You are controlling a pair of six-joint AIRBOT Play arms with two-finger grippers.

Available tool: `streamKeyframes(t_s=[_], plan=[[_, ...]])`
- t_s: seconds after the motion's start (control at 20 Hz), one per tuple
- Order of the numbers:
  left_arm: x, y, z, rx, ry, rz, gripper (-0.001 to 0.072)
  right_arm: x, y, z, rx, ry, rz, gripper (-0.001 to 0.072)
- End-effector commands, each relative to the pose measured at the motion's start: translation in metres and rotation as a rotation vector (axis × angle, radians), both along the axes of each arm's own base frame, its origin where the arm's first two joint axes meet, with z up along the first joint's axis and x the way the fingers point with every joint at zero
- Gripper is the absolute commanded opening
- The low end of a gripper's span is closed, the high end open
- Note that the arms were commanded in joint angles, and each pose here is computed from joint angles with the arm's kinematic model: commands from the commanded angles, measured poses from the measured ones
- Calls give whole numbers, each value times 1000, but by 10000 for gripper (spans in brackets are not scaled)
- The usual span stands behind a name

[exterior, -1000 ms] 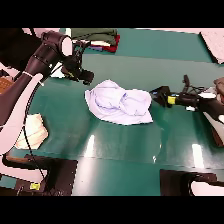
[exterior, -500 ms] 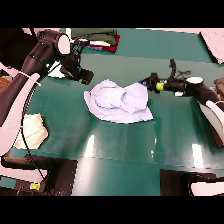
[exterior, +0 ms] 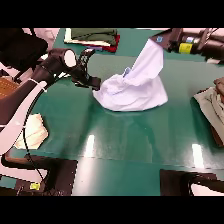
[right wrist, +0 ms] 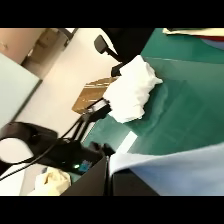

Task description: Fold the shirts.

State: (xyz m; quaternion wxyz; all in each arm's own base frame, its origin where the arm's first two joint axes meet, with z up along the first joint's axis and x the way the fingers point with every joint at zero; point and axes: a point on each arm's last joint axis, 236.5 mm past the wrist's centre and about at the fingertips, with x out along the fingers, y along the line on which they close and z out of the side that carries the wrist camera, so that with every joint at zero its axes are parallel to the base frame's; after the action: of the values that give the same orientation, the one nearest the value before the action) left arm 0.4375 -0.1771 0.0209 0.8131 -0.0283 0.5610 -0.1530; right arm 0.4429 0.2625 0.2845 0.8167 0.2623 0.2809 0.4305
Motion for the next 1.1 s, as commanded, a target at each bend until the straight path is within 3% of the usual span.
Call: streamKeyframes(t_s=[0.0, 0.05, 0.1, 0.2, 0.4, 0.65, 0.7, 0.75, 0.8, 0.95, 1.05], plan=[[40, 3, -13, -85, -118, 81, 637, -22, -6, 28, -117, -64, -40, 19], [47, -2, -17, -137, -127, 59, 580, -29, -2, 25, -138, -59, -25, 19], [55, -12, -19, -221, -141, 40, 468, -36, 2, 24, -145, -52, -3, 18], [59, -29, -37, -348, -101, 9, 462, -42, 9, 23, -146, -45, 20, 19], [11, -74, -71, -501, 47, -273, 463, -34, 1, 25, -134, -40, -12, 19], [5, -65, -86, -434, 60, -323, 462, -26, -18, 23, -135, -19, -49, 19], [5, -65, -86, -433, 60, -324, 421, -27, -18, 23, -136, -21, -48, 19], [2, -66, -84, -438, 68, -332, 168, -27, -18, 23, -138, -22, -48, 19], [0, -66, -79, -446, 75, -346, 26, -27, -18, 23, -141, -23, -49, 19], [16, -67, -27, -461, -8, -382, 23, -14, -43, 15, -205, -34, -113, 19], [52, -48, 41, -423, -175, -318, 23, -1, -73, 16, -208, -30, -181, 19]])
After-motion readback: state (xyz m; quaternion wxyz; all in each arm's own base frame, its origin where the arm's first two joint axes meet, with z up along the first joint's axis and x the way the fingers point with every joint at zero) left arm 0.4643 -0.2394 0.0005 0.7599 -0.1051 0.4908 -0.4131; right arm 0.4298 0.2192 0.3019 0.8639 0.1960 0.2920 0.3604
